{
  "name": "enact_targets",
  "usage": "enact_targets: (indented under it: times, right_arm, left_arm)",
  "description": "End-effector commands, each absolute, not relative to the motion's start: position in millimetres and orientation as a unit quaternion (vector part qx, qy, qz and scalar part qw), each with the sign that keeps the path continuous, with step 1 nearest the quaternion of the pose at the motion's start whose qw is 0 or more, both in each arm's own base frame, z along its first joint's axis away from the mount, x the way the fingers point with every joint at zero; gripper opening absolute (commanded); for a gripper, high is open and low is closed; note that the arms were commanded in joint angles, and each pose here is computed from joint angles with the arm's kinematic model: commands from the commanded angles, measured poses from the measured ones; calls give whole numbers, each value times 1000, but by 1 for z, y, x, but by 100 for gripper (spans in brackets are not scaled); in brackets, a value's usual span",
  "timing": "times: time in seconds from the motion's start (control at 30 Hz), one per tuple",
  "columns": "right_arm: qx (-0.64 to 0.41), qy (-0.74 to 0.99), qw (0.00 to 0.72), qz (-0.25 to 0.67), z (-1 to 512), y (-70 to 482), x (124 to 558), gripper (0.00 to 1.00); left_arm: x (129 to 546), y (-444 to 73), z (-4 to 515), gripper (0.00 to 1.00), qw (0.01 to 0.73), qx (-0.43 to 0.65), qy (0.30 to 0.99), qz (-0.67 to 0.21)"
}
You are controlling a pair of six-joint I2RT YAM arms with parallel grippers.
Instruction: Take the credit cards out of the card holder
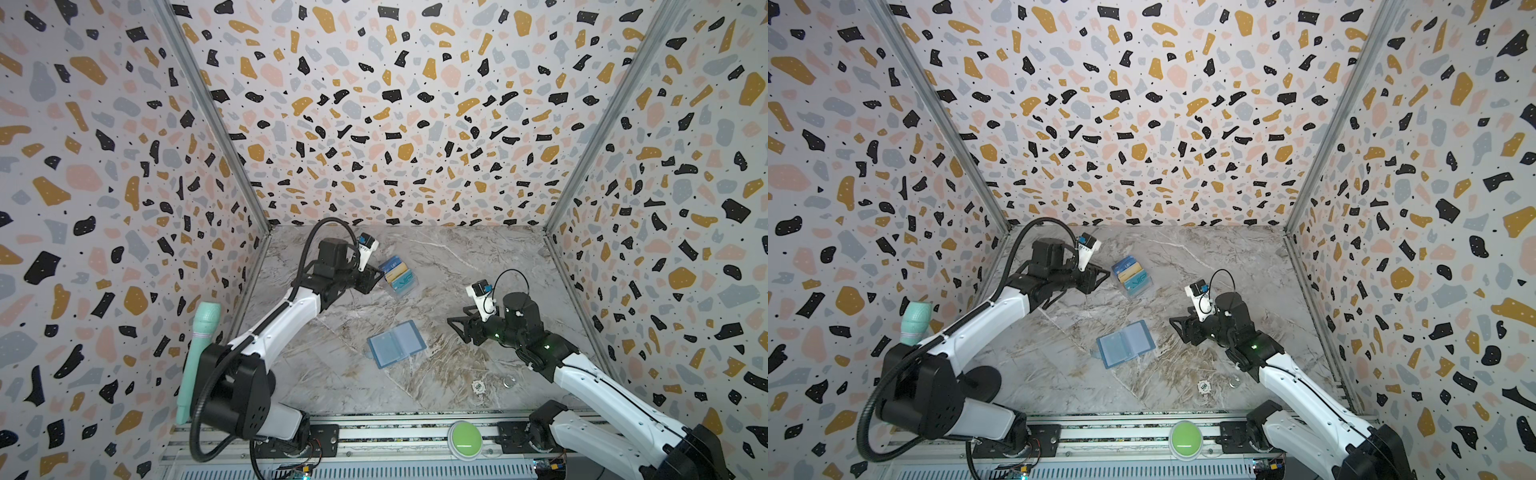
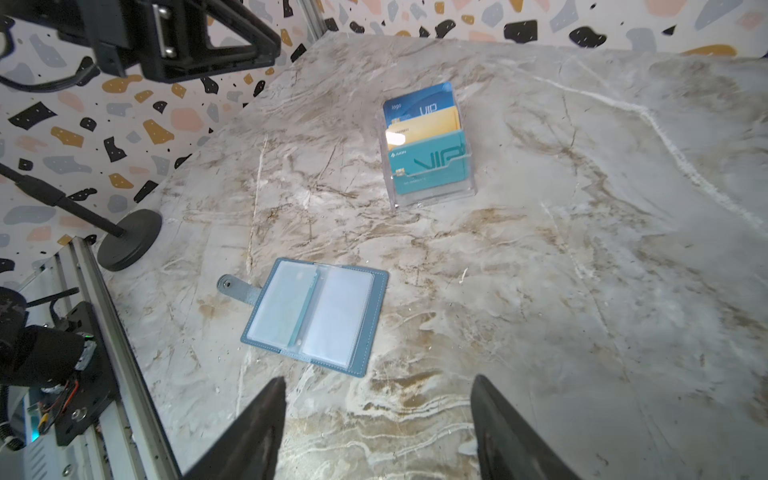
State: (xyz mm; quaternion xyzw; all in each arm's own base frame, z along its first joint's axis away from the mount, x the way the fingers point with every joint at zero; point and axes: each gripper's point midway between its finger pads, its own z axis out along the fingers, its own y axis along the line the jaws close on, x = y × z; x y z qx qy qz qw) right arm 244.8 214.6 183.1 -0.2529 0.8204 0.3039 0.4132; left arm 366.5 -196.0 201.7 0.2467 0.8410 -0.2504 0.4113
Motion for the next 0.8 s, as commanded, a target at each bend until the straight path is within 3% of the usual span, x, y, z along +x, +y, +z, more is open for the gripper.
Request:
enact_targets:
  times: [0.0, 0.4, 0.6, 0.77]
  right_arm:
    - [-266, 814, 396, 331, 197, 228, 239, 70]
    - [-251, 853, 364, 277, 170, 255, 244, 70]
    - [-277, 855, 342, 274, 159, 274, 240, 70]
    - [-304, 862, 320, 249, 142, 294, 238, 70]
  left_arm:
    - [347, -195, 195, 33, 412, 205, 846, -270]
    - [260, -209, 125, 20, 368, 152, 874, -277]
    - [239, -201, 91, 9, 357, 110, 886, -272]
    - [230, -181, 70, 7, 359, 77, 895, -253]
